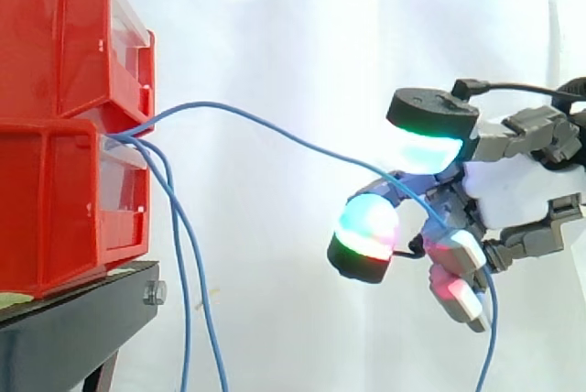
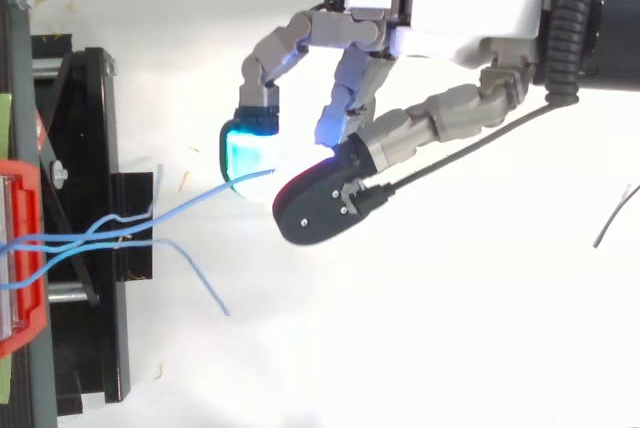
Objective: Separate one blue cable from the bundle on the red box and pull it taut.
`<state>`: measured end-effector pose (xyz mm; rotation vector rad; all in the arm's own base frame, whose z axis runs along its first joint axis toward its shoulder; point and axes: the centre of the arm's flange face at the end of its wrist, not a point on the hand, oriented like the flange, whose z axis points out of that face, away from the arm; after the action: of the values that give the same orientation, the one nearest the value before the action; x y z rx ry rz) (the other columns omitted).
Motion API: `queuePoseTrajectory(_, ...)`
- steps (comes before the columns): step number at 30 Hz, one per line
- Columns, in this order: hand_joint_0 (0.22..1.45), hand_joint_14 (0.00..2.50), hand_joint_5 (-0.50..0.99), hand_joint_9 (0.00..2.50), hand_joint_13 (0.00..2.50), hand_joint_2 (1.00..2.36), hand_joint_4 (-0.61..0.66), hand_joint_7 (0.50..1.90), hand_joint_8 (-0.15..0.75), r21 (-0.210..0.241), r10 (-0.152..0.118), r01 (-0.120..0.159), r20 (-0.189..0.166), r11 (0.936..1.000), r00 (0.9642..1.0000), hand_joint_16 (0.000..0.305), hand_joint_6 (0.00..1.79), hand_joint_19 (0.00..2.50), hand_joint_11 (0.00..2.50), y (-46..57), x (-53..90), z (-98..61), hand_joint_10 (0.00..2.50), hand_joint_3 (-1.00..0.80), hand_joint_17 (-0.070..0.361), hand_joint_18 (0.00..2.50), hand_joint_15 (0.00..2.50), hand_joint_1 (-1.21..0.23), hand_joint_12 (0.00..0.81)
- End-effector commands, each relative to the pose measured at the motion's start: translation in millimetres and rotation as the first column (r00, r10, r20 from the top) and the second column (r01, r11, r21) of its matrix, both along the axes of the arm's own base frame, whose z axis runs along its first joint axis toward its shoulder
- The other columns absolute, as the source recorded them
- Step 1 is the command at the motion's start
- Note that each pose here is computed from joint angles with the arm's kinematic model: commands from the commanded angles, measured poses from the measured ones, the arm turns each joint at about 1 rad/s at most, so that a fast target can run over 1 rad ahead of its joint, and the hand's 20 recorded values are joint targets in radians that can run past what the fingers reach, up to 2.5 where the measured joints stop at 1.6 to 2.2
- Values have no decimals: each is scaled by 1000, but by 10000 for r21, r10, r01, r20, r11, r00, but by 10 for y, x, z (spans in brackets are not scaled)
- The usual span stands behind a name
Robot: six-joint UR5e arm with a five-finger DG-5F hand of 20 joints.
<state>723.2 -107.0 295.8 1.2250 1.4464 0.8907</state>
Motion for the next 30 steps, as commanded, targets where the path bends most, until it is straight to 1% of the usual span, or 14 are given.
queuePoseTrajectory(1,555,23,-85,1198,1059,1005,95,815,289,-9,98,-98,143,10000,9998,57,828,596,646,75,40,71,29,-427,129,992,570,-703,438)
queuePoseTrajectory(3,562,22,-87,1188,1054,1006,96,827,291,2,113,-113,342,9999,9994,57,838,595,651,89,80,163,28,-414,128,990,568,-730,435)
queuePoseTrajectory(5,565,23,-90,1188,1049,1007,92,823,291,-9,132,-132,418,9999,9990,57,848,590,649,101,96,199,29,-405,128,987,563,-740,431)
queuePoseTrajectory(6,567,24,-90,1188,1048,1007,97,813,289,-36,185,-183,477,9998,9987,57,850,597,654,135,113,239,27,-402,127,986,572,-745,431)
queuePoseTrajectory(7,569,22,-91,1187,1049,1007,95,807,289,-50,219,-217,491,9998,9986,57,856,588,661,158,120,252,28,-399,127,987,573,-752,429)
queuePoseTrajectory(10,565,22,-91,1187,1051,1006,101,790,288,-32,246,-244,492,9997,9985,56,861,595,655,171,123,264,29,-401,127,983,578,-748,430)
queuePoseTrajectory(12,545,23,-89,1189,1053,1006,103,763,287,-21,227,-226,478,9997,9986,57,862,601,655,170,121,263,28,-426,129,984,571,-688,433)
queuePoseTrajectory(14,520,21,-82,1201,1058,1003,103,778,288,-3,239,-239,479,9997,9986,59,849,592,623,171,121,263,25,-459,133,992,565,-601,444)
queuePoseTrajectory(17,524,21,-75,1218,1057,1003,97,805,296,26,232,-233,465,9997,9986,59,841,597,632,171,119,262,27,-457,133,985,566,-563,444)
queuePoseTrajectory(22,560,23,-77,1219,1044,1009,84,852,291,14,265,-266,464,9996,9986,57,860,599,654,181,92,337,28,-364,128,970,564,-656,438)
queuePoseTrajectory(23,564,21,-76,1223,1055,1009,95,857,300,2,284,-284,463,9996,9985,60,865,575,642,182,79,367,26,-351,135,997,558,-673,450)
queuePoseTrajectory(26,573,20,-78,1222,1064,1011,115,816,321,14,281,-281,403,9996,9988,63,901,559,654,181,63,381,27,-277,142,1027,554,-751,468)
queuePoseTrajectory(28,597,22,-79,1209,1049,1014,123,788,311,-3,284,-284,371,9996,9989,61,927,563,668,180,55,389,28,-234,137,1011,554,-825,457)
queuePoseTrajectory(30,611,21,-76,1230,1049,1017,109,792,314,-3,269,-269,371,9996,9989,59,936,568,682,169,53,389,29,-204,133,1005,563,-849,446)
